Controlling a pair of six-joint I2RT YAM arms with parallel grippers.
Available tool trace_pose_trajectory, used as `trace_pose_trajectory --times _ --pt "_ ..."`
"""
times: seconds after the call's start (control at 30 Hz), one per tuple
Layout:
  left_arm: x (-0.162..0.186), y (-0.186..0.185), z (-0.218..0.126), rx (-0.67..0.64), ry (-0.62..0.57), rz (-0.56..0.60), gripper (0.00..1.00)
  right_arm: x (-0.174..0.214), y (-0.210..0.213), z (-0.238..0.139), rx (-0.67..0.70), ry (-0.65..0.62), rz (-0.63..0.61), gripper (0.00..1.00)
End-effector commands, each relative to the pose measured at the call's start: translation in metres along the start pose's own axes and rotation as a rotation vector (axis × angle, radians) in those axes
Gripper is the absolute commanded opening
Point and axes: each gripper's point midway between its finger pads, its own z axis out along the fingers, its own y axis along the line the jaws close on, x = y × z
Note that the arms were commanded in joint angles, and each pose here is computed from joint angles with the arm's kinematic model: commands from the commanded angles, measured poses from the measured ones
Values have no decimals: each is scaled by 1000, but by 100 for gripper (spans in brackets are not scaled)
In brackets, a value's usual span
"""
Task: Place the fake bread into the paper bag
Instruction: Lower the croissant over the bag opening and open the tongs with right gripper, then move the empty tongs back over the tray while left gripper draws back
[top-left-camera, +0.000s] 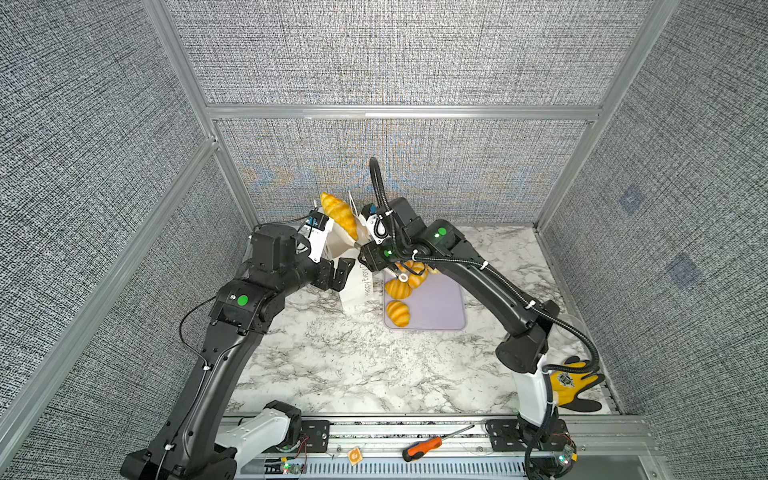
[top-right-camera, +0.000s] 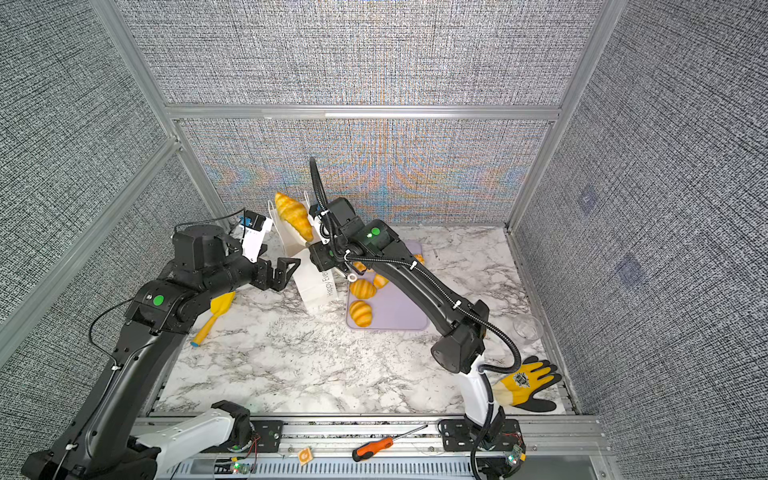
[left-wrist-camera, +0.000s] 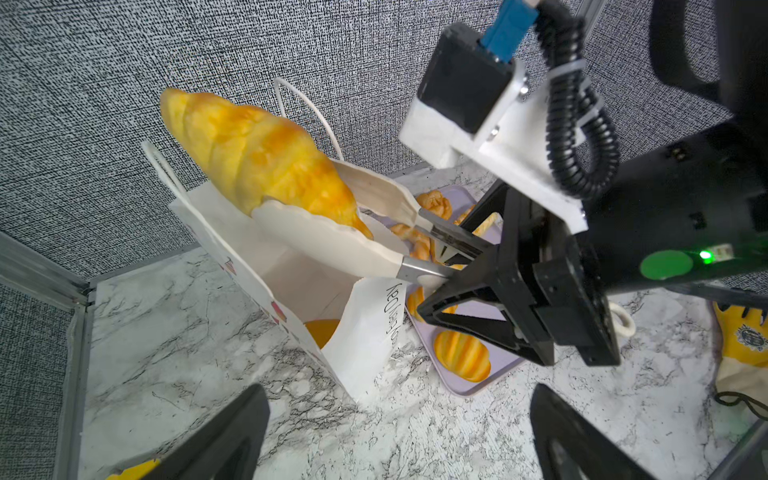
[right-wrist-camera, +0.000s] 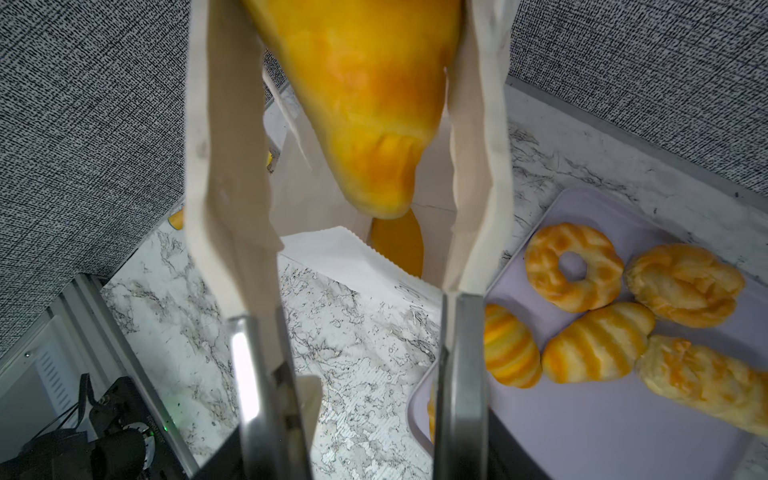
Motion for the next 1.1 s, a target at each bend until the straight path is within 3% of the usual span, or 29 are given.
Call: trace_pose_trajectory --times 0.0,0.57,1.07 --pt "-6 1 0 -4 -19 8 99 -5 -4 -3 16 -14 11 59" --pt "-5 0 1 3 -15 4 99 -4 -11 -3 41 2 26 64" --pt "3 -5 1 31 -19 -6 99 -2 -22 -56 115 -59 21 65"
